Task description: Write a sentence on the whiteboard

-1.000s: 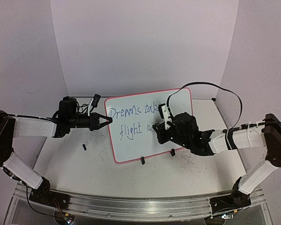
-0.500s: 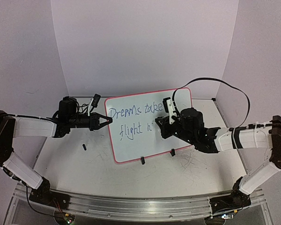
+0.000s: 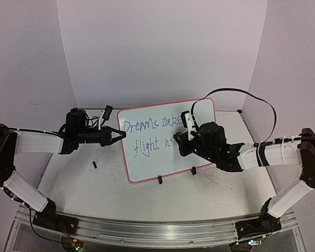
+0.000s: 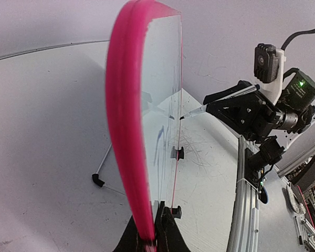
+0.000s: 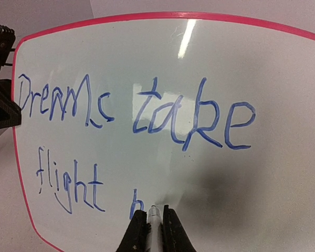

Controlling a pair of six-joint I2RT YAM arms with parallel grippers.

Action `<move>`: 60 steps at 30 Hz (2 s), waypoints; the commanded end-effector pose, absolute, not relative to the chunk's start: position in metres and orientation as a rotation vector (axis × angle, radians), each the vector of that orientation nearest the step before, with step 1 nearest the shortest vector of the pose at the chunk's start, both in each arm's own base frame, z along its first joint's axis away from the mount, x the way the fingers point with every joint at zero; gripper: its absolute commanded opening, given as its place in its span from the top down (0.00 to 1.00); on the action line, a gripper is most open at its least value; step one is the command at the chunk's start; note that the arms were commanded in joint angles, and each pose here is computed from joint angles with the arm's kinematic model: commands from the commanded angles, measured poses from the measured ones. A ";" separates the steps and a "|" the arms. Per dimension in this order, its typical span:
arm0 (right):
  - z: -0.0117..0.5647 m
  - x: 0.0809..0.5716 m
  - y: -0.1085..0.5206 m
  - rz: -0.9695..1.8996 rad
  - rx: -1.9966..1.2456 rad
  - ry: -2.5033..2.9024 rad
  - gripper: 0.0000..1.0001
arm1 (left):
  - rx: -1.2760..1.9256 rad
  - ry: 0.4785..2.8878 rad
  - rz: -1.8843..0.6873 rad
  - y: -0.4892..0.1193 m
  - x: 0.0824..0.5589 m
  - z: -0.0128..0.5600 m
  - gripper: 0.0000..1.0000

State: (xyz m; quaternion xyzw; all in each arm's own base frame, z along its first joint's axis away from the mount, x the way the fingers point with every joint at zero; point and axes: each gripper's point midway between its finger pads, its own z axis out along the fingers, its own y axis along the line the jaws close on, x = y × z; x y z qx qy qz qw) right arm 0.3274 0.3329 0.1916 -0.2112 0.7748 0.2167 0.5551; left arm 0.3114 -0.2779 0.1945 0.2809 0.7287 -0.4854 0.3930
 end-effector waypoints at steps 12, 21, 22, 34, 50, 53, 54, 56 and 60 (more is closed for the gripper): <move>0.195 0.334 0.335 0.508 -0.478 1.818 1.00 | 0.714 1.862 -1.100 -0.277 0.327 0.188 1.00; 0.176 0.326 0.327 0.504 -0.483 1.864 1.00 | 0.714 1.862 -1.100 -0.277 0.327 0.189 1.00; 0.175 0.326 0.326 0.501 -0.482 1.868 1.00 | 0.714 1.862 -1.100 -0.277 0.327 0.189 1.00; 0.192 0.333 0.311 0.438 -0.399 1.836 1.00 | 0.715 1.862 -1.101 -0.277 0.327 0.189 1.00; 0.209 0.336 0.335 0.526 -0.460 1.780 1.00 | 0.716 1.863 -1.099 -0.277 0.327 0.188 1.00; 0.206 0.337 0.338 0.533 -0.465 1.790 1.00 | 0.718 1.864 -1.101 -0.278 0.327 0.188 1.00; 0.202 0.336 0.339 0.535 -0.470 1.799 1.00 | 0.718 1.865 -1.102 -0.278 0.328 0.187 1.00; 0.194 0.335 0.341 0.541 -0.477 1.822 1.00 | 0.718 1.862 -1.101 -0.278 0.328 0.188 1.00; 0.181 0.333 0.341 0.542 -0.480 1.854 1.00 | 0.720 1.862 -1.102 -0.278 0.327 0.188 1.00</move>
